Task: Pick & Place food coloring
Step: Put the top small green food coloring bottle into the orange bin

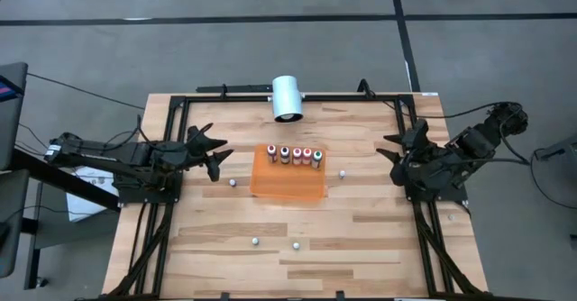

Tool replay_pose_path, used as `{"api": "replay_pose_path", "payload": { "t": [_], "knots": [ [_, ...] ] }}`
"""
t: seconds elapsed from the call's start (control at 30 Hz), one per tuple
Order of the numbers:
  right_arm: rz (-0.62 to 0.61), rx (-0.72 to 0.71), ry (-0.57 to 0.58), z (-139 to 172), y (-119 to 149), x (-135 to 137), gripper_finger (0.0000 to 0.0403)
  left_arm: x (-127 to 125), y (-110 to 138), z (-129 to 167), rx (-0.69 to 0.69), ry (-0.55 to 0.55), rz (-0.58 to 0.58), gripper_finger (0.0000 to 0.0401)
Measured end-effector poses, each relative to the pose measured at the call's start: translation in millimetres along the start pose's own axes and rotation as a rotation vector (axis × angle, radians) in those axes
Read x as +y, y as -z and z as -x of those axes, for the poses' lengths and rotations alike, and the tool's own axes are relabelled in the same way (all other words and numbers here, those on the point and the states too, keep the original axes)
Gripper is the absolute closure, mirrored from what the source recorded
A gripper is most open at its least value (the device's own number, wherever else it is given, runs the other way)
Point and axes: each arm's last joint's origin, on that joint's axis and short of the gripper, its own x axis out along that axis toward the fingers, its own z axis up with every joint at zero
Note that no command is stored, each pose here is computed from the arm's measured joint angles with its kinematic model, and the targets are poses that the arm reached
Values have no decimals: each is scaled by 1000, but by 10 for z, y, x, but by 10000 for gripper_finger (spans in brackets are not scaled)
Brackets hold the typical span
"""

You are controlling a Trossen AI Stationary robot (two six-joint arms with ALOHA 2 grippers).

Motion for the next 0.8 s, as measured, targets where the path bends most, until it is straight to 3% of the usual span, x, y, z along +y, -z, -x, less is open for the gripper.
{"api": "replay_pose_path", "payload": {
  "t": [0.13, 0.3, 0.5, 0.8],
  "knots": [
    [-29, -4, 9, -15, -14, 1, 218, 0, -1, 0, 0, 1, 2, 225],
    [81, -1, -47, -15, -41, 36, 221, -11, 4, 1, 17, 39, 72, 225],
    [51, 21, -143, 24, -60, -44, 222, -42, 17, 4, 60, 147, -24, 225],
    [-1, -115, -270, 134, -45, -215, 222, 12, -18, 109, -3, 249, -51, 225]
  ]
}}
